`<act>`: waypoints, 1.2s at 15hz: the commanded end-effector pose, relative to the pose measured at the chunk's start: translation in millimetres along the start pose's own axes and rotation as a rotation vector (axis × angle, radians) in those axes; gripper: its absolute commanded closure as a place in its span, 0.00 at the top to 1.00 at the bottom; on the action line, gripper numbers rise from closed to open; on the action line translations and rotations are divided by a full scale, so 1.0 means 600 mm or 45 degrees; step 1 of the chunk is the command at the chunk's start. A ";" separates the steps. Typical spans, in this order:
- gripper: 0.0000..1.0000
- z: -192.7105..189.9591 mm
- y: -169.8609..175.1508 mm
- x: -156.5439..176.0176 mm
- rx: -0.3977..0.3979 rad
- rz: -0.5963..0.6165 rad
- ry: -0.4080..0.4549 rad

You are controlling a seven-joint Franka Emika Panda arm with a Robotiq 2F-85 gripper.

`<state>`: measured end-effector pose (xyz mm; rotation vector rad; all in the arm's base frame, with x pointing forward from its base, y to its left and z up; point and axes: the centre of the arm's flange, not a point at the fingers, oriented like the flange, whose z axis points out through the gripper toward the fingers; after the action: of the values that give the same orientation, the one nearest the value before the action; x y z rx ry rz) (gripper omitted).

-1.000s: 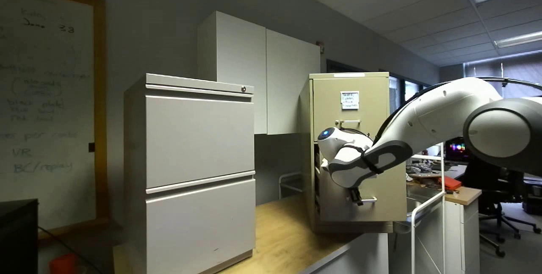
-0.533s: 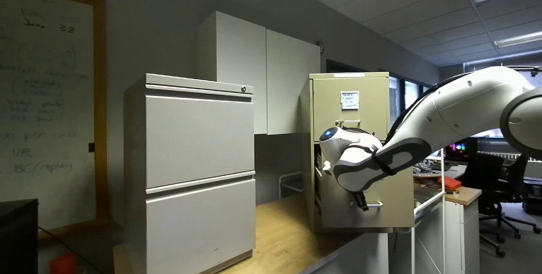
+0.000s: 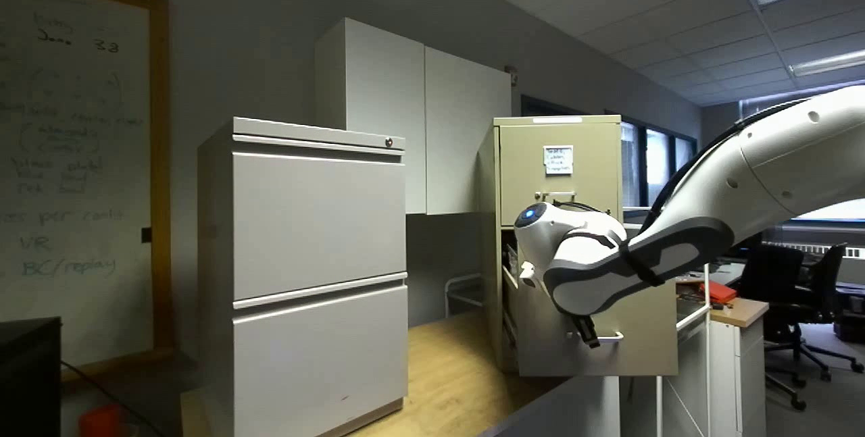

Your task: Open the bottom drawer of the cabinet to the right

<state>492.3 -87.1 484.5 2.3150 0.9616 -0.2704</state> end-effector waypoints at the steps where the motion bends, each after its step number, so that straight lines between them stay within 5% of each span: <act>1: 0.08 0.007 -0.120 0.056 0.178 -0.048 0.007; 2: 0.10 0.003 -0.128 0.056 0.173 -0.046 0.009; 3: 0.40 0.000 -0.136 0.057 0.163 -0.047 0.013; 6: 0.50 -0.006 -0.160 0.059 0.165 -0.056 0.000; 12: 0.97 -0.016 -0.196 0.064 0.215 -0.031 -0.072; 18: 1.00 -0.030 -0.189 0.074 0.088 0.096 -0.034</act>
<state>434.7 -24.3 455.8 2.3779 0.8366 -0.4127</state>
